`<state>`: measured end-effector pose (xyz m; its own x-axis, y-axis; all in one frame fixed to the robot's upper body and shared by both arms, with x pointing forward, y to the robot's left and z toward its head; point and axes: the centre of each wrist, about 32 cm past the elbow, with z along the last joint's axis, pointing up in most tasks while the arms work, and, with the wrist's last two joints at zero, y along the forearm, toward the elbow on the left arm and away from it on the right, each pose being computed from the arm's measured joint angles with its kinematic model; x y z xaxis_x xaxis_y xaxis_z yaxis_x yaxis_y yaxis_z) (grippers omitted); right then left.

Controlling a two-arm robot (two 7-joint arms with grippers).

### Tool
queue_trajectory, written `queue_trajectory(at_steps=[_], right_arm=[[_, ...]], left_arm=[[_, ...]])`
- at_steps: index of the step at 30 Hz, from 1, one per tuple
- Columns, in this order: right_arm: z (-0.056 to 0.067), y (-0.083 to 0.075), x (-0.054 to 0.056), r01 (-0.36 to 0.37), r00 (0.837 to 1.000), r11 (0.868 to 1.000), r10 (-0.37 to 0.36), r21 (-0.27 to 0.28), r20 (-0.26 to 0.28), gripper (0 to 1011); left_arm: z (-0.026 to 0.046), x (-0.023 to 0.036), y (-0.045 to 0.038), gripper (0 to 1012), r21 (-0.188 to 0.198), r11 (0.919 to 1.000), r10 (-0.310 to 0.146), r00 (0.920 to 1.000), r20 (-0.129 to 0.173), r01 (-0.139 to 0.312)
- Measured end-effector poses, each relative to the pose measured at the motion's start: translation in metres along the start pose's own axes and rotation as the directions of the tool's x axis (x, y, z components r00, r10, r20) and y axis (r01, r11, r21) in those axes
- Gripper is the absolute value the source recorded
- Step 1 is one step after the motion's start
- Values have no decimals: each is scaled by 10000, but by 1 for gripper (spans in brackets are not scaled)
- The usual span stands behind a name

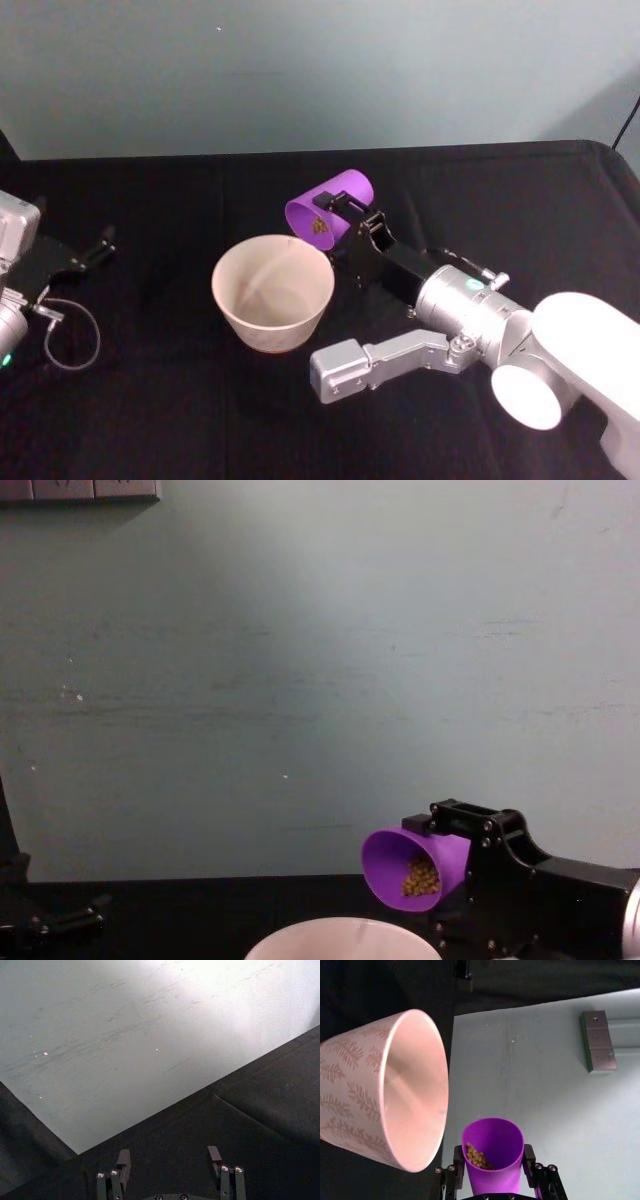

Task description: Pick up the cup and pour the mung beans from the cup into the bowl.

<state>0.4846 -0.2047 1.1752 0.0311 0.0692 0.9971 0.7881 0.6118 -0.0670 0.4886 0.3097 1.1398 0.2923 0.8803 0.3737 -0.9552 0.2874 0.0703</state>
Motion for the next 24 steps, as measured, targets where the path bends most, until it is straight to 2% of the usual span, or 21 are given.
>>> queue_trajectory(at_steps=[4,15,24], right_arm=[[20,2,-21,56,9982,10000,-52,-62,594,706],[39,8,-57,60,9924,9998,-34,-206,1229,705],[42,8,-93,156,9811,9996,-108,-236,1934,705]], left_arm=[[0,0,0,1000,0,10000,0,10000,0,0],[0,0,0,1000,0,10000,0,10000,-1,0],[0,0,0,1000,0,10000,0,10000,0,0]])
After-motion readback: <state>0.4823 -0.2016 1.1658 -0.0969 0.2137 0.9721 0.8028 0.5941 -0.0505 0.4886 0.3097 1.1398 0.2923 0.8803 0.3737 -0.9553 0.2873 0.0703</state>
